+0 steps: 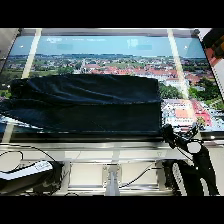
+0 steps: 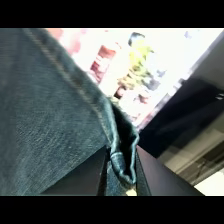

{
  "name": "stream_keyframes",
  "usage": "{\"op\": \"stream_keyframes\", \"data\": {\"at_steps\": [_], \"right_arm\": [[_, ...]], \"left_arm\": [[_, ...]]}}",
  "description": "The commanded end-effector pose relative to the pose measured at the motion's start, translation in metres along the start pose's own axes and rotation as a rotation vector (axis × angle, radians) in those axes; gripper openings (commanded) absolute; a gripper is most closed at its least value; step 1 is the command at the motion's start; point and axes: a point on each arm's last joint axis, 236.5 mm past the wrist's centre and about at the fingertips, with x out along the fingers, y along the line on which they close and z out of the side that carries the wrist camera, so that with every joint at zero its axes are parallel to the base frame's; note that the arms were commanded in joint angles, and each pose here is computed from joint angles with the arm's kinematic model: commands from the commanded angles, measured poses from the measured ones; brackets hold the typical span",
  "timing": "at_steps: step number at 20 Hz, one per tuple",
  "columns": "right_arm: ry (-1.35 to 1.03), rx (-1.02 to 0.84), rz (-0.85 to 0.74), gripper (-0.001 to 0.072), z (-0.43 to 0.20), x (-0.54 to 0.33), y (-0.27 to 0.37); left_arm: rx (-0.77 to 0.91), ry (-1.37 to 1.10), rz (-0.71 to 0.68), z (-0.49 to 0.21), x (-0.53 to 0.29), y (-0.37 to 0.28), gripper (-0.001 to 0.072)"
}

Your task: Fold the clothes and pants, and hang the long-sleeved shirts on hangers.

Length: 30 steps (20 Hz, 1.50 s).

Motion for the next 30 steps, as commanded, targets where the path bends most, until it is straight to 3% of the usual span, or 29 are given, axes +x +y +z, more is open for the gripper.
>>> {"op": "stream_keyframes", "data": {"at_steps": [1,2,4,6,14,21,30], "right_arm": [[0.01,-0.014,0.071,0.0192,-0.003,-0.001,0.017],[0.014,-0.003,0.082,0.0191,-0.003,-0.001,0.02],[0.021,0.007,0.09,0.0076,-0.005,-0.001,0.022],[0.039,-0.003,0.091,0.0022,-0.008,-0.004,0.025],[0.08,-0.34,0.201,0.0022,-0.002,-0.079,0.114],[-0.01,-0.414,0.328,0.0022,0.011,-0.163,0.19],[-0.14,-0.424,0.416,0.0022,0.033,-0.189,0.221]], "left_arm": [[0.001,0.002,0.0,0.0,0.0,0.0,0.0053],[0.001,0.006,0.0,-0.002,0.0,0.0,0.0053],[0.0,0.016,0.001,-0.004,0.0,0.0,0.0053],[0.007,0.05,0.004,-0.012,0.0,0.001,0.0053],[0.1,0.081,-0.003,-0.026,-0.037,-0.003,0.0052],[0.139,0.282,0.095,-0.073,-0.061,0.023,0.0049],[0.164,0.035,0.036,0.008,-0.131,-0.01,0.0048]]}}
